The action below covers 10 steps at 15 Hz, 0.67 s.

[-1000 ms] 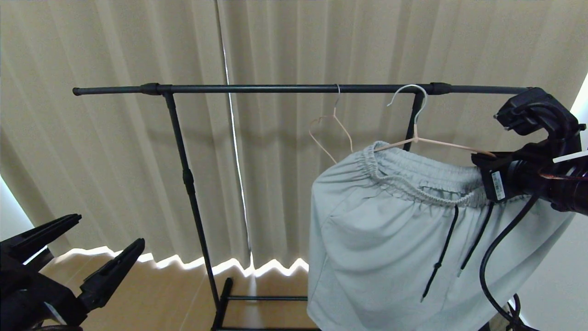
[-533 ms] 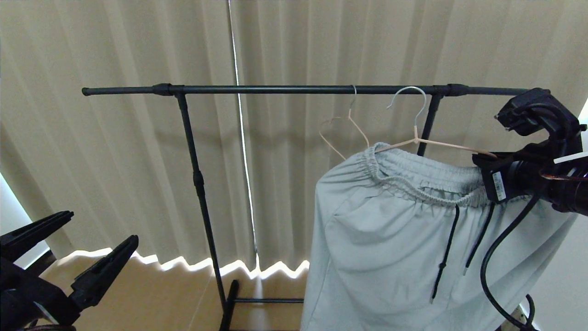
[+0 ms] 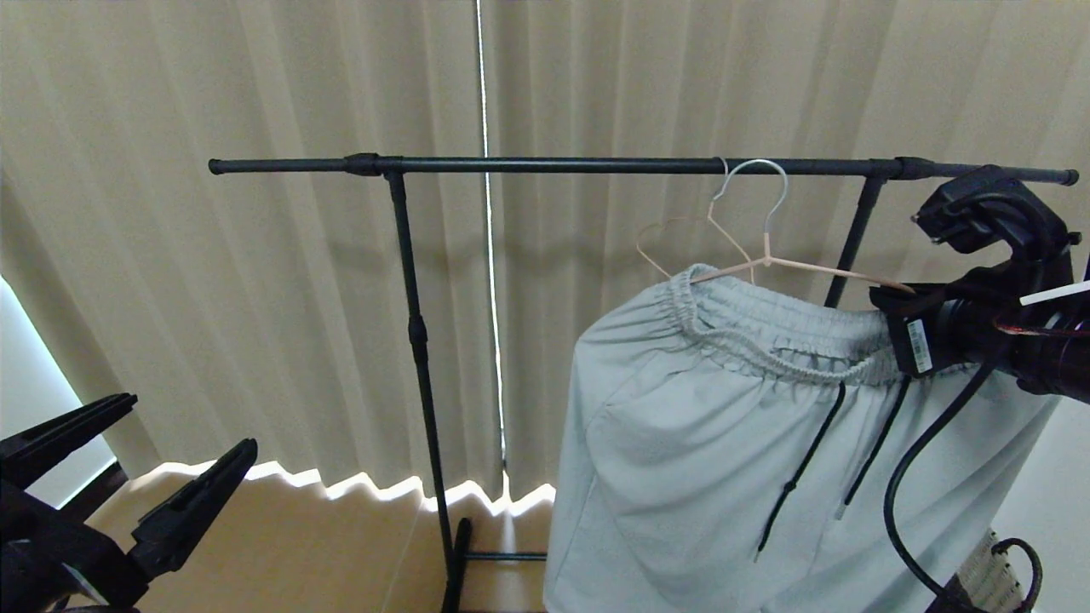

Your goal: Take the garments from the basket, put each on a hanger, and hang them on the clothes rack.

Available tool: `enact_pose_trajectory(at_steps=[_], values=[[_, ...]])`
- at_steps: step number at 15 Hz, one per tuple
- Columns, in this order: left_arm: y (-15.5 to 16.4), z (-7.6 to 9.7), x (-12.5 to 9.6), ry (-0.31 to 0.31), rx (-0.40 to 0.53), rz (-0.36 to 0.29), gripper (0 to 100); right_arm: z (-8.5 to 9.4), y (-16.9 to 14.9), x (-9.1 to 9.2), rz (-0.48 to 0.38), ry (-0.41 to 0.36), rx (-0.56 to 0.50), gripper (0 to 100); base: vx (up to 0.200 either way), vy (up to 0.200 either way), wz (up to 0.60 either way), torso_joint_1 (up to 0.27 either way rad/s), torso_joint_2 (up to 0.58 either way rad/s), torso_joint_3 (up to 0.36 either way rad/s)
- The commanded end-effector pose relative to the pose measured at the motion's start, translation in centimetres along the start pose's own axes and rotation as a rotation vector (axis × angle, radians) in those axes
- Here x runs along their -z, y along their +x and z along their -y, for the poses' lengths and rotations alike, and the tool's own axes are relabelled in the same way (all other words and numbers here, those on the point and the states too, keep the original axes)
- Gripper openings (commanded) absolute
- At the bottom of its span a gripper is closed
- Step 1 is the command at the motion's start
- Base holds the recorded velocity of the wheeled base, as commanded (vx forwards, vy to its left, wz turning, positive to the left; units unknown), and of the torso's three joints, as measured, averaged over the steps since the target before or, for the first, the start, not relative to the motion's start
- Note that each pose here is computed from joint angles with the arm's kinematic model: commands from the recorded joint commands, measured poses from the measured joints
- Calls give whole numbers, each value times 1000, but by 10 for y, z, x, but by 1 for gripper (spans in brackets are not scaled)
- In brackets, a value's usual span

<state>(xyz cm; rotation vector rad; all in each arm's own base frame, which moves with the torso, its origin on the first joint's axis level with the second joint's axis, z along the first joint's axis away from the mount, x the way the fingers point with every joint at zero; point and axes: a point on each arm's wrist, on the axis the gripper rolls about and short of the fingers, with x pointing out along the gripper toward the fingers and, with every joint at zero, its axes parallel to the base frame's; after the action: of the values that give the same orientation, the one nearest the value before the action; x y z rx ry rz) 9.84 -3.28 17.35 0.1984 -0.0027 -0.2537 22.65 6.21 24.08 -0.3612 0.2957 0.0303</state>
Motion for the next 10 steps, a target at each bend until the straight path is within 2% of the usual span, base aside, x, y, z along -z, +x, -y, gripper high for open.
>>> enact_pose_trajectory(at_steps=[1,4,8,10], values=[[1,0,-1,-1,1,1,100,-1,2,0,2,12,-2,0,0,0,0,0,0,0],[1,0,-2,-5,-1,2,100,-4,4,0,-2,31,-7,0,0,0,0,0,0,0],[1,0,-1,-5,-1,1,100,-4,2,-6,10,34,8,0,200,0,0,-4,2,4],[1,0,0,-4,0,-4,100,-9,1,-6,8,67,-12,0,200,0,0,10,5,0]])
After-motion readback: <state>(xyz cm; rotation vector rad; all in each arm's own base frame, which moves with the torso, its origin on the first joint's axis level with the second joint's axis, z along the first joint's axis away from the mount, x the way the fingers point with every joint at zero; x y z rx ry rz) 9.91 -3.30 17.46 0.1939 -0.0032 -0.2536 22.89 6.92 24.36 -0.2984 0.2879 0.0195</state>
